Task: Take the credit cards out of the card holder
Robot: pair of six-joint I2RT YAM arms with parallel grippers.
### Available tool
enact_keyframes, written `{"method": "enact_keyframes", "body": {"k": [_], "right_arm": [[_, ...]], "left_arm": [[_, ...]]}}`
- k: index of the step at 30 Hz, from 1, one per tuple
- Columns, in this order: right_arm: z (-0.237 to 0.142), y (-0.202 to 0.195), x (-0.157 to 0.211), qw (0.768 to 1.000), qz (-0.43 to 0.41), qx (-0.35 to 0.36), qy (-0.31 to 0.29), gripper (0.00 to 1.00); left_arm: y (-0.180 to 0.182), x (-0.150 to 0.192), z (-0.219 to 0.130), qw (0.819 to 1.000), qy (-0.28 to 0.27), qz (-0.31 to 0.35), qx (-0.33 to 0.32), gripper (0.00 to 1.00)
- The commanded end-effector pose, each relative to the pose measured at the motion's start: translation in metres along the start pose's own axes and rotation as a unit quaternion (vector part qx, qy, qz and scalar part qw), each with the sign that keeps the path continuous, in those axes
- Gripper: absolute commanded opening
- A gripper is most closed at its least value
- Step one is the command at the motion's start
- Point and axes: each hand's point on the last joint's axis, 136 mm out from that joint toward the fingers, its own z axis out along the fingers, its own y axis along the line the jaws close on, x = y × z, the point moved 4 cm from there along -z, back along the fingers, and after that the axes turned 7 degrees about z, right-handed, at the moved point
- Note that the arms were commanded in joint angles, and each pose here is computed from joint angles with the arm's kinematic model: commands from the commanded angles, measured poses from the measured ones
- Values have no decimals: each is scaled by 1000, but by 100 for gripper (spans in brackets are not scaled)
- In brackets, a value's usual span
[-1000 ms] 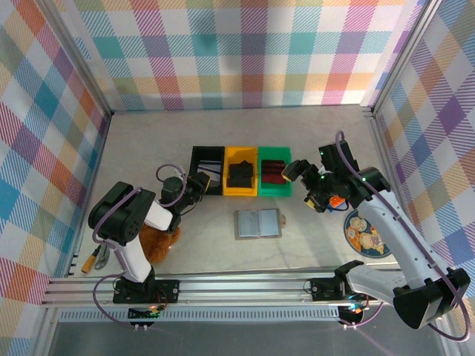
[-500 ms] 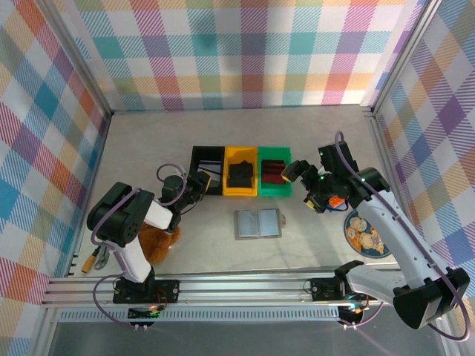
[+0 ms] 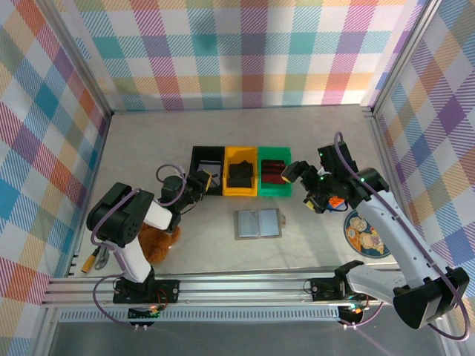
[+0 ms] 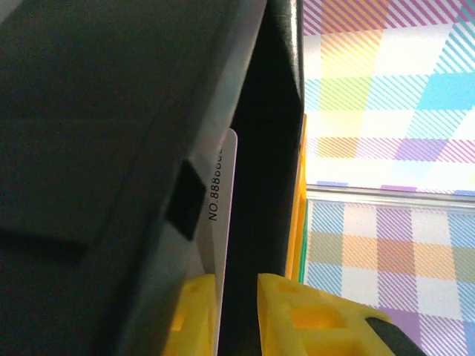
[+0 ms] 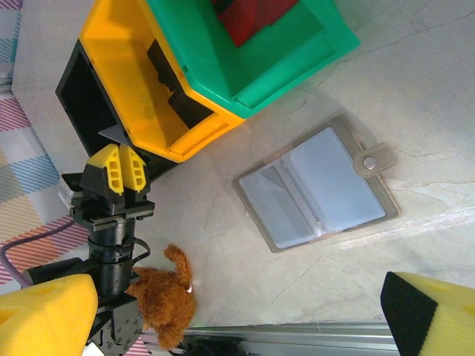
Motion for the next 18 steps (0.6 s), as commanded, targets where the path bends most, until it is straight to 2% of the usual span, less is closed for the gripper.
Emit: {"method": "enact_keyframes", "body": {"k": [1, 12, 18], "right_arm": [[-1, -1, 2, 1000, -4, -6, 5, 99], [0, 0, 2, 1000, -2, -6, 7, 99], [2, -2, 2, 1000, -2, -2, 8, 99]], "left_arm": [[28, 12, -8, 998, 19, -28, -43, 22], [23, 20, -20, 998, 23, -21, -49, 22], [21, 27, -20, 998, 29, -16, -50, 19]]}}
